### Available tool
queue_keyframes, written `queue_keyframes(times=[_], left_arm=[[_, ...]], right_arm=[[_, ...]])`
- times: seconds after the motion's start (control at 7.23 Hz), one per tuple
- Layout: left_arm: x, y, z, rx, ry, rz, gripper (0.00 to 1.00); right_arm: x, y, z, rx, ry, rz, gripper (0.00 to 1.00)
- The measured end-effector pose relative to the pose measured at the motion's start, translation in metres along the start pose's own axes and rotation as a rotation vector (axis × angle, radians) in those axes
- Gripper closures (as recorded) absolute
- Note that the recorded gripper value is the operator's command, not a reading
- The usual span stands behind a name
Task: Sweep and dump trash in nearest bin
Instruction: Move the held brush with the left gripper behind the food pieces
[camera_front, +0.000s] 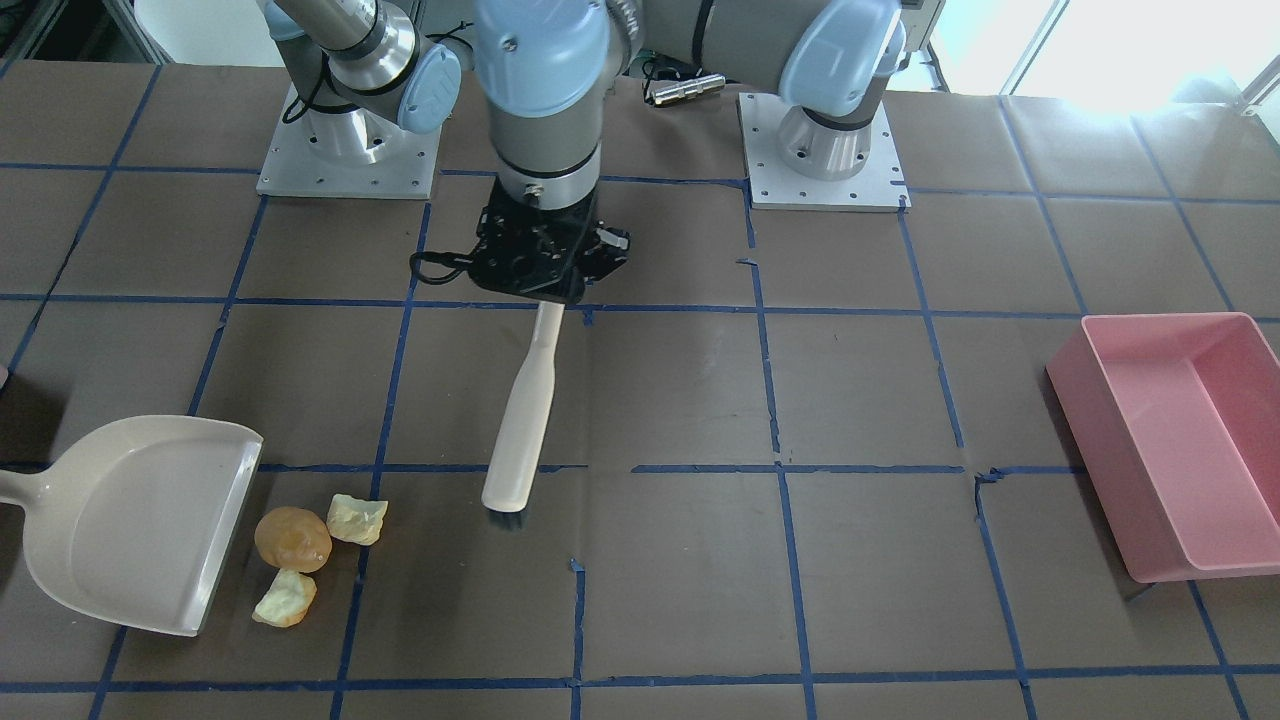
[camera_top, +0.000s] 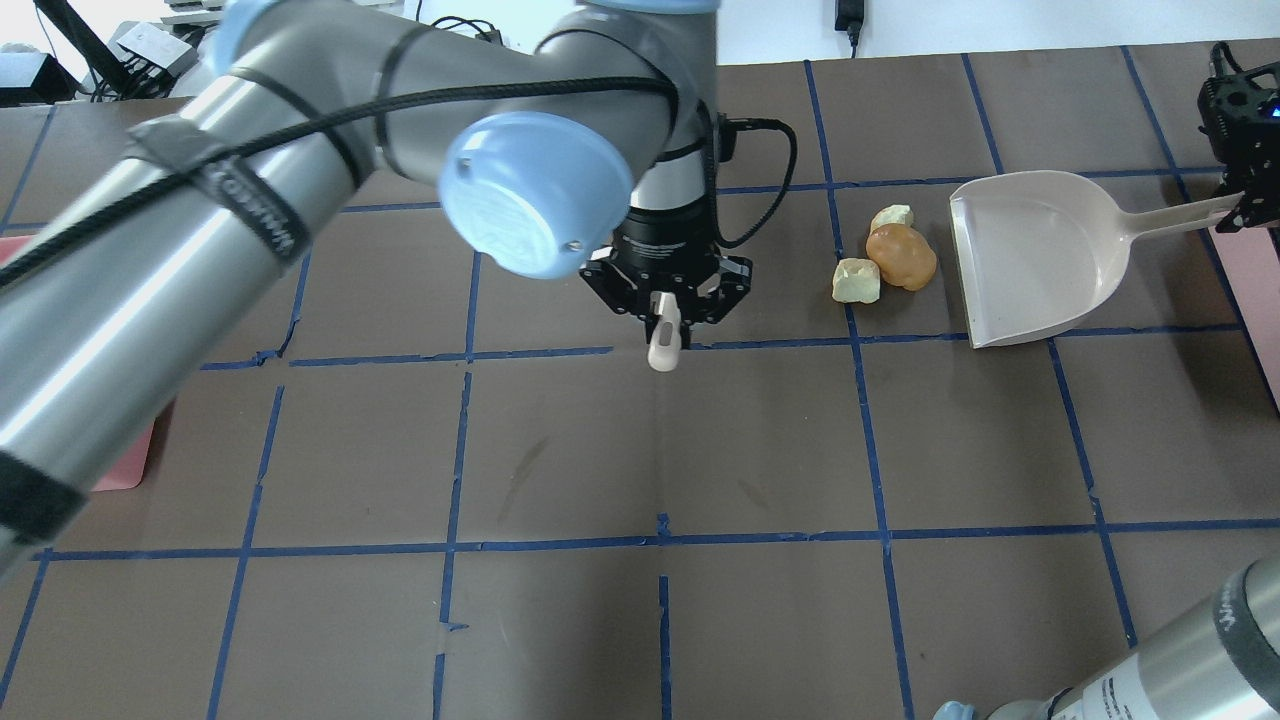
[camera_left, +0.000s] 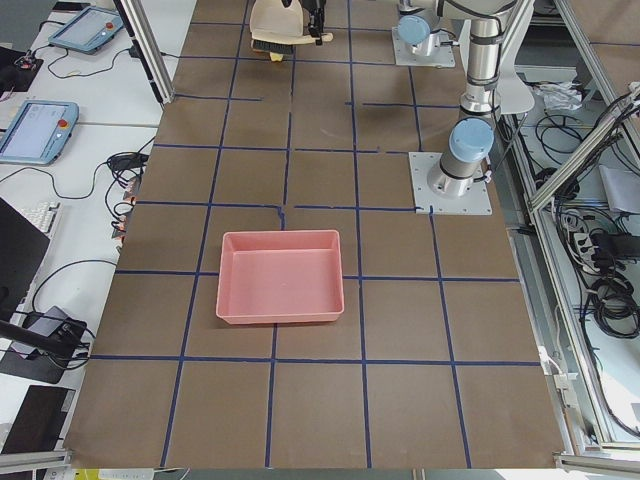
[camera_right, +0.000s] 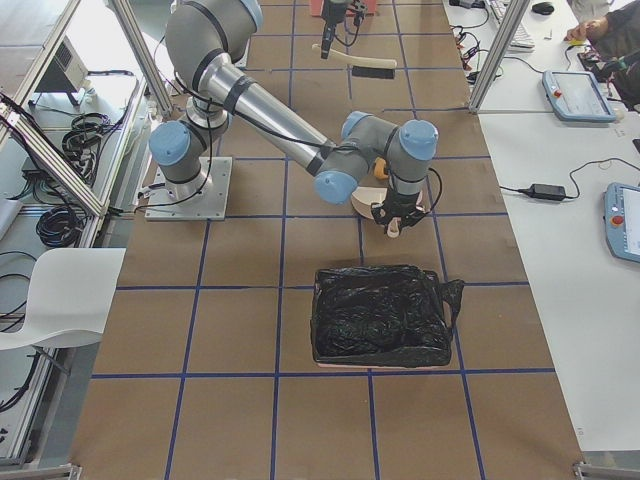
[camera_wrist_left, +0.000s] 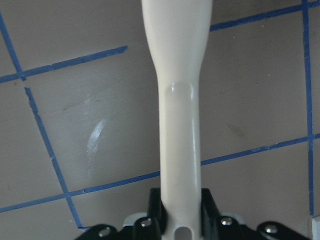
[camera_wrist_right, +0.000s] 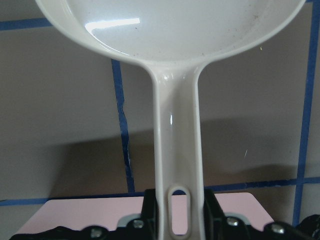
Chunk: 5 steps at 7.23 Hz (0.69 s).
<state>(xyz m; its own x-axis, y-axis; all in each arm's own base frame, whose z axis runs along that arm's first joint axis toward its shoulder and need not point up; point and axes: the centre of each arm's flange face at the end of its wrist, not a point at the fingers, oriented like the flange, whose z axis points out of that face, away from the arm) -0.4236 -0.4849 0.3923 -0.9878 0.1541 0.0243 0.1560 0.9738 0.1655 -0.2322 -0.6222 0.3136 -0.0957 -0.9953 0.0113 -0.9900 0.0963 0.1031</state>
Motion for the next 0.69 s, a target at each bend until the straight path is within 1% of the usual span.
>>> queue_keyframes(times=[0.28,0.41,0.69], left_arm=[[0.079,-0.044,0.034,-0.022,-0.013,-0.078,1.0],[0.107,-0.054,0.047,-0.052,-0.024,-0.155,1.0],[0.131,-0.062,0.064,-0.102,0.0,-0.34,1.0]], right_arm=[[0.0,-0.003,0.008,0.007,-0.004,0.003,1.0],[0.0,-0.005,0.01,0.008,-0.005,0.002,1.0],[0.0,-0.007,0.015,0.012,-0.012,0.0,1.0]])
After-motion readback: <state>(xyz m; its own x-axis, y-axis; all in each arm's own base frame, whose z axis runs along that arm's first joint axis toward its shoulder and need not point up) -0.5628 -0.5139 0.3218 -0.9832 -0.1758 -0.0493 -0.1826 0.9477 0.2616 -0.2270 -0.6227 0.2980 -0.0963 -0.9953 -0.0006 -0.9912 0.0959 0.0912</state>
